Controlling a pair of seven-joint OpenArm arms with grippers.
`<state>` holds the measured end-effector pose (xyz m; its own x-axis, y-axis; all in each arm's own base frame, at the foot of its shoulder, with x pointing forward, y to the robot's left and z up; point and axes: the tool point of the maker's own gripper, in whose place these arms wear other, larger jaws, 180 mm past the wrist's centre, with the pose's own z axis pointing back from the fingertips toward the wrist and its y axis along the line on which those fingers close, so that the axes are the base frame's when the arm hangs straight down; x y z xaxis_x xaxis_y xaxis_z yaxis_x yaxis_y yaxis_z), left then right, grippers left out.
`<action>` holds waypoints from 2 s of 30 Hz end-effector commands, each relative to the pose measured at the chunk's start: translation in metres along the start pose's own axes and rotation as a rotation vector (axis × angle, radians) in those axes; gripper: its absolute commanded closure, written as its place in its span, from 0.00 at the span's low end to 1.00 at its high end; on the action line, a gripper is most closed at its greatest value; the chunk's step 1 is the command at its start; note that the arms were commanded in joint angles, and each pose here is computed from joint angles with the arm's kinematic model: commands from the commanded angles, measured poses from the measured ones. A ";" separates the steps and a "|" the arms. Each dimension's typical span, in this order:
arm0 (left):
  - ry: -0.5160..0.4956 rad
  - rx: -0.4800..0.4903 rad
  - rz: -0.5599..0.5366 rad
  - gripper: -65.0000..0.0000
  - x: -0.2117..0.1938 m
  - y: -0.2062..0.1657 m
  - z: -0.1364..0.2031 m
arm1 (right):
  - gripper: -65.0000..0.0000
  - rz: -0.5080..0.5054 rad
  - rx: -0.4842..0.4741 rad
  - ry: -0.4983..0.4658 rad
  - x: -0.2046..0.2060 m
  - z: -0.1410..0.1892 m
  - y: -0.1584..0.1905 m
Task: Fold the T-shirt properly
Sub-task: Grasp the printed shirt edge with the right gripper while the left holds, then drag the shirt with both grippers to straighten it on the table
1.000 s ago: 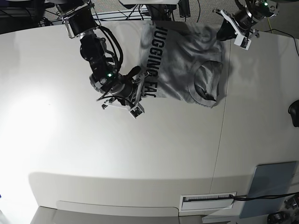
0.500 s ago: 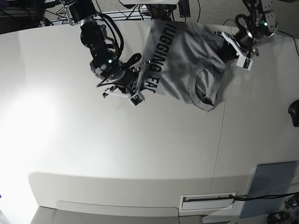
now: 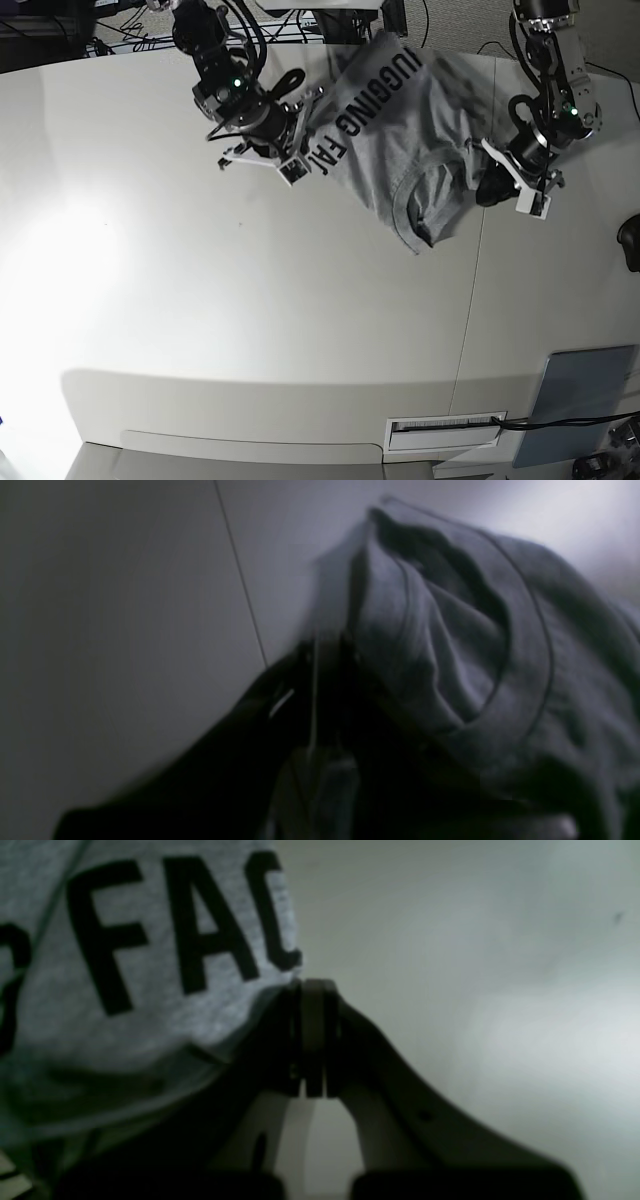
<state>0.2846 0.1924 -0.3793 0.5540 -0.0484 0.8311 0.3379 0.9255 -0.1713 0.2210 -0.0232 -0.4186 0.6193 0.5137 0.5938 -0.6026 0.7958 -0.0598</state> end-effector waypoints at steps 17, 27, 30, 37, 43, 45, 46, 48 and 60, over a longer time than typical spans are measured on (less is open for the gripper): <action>0.183 -0.084 0.123 0.99 -0.073 -0.034 0.099 | 1.00 -0.023 -0.226 -0.099 0.045 0.010 -0.072; 0.144 -0.133 0.225 0.99 -0.082 -0.074 0.078 | 1.00 -0.061 -0.139 -0.067 0.037 0.006 -0.056; 0.162 -0.128 0.195 0.99 -0.081 -0.079 0.057 | 1.00 -0.066 -0.134 -0.048 0.029 0.006 -0.053; 0.119 -0.070 0.144 0.99 -0.061 -0.066 0.011 | 1.00 -0.079 -0.111 0.006 0.008 0.006 -0.041; 0.079 -0.128 0.092 0.99 -0.031 -0.073 -0.035 | 1.00 -0.086 -0.096 0.022 -0.002 0.006 -0.033; 0.072 -0.155 0.083 0.99 -0.020 -0.077 -0.052 | 1.00 -0.082 -0.083 0.029 -0.005 0.006 -0.029; 0.071 -0.165 0.078 0.99 -0.015 -0.077 -0.060 | 1.00 -0.086 -0.066 0.033 -0.008 0.006 -0.024; 0.071 -0.172 0.062 0.99 -0.005 -0.075 -0.075 | 1.00 -0.104 -0.026 0.044 -0.015 0.007 -0.014; -0.011 -0.099 -0.046 0.99 0.044 -0.049 -0.052 | 1.00 -0.138 -0.097 -0.007 -0.008 0.022 -0.035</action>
<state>0.3258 0.1228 -0.3741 0.5628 -0.0933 0.8213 0.4304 0.8814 -0.1947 0.2145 -0.0613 -0.4161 0.7182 0.4059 0.5652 -0.4690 0.8824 -0.0376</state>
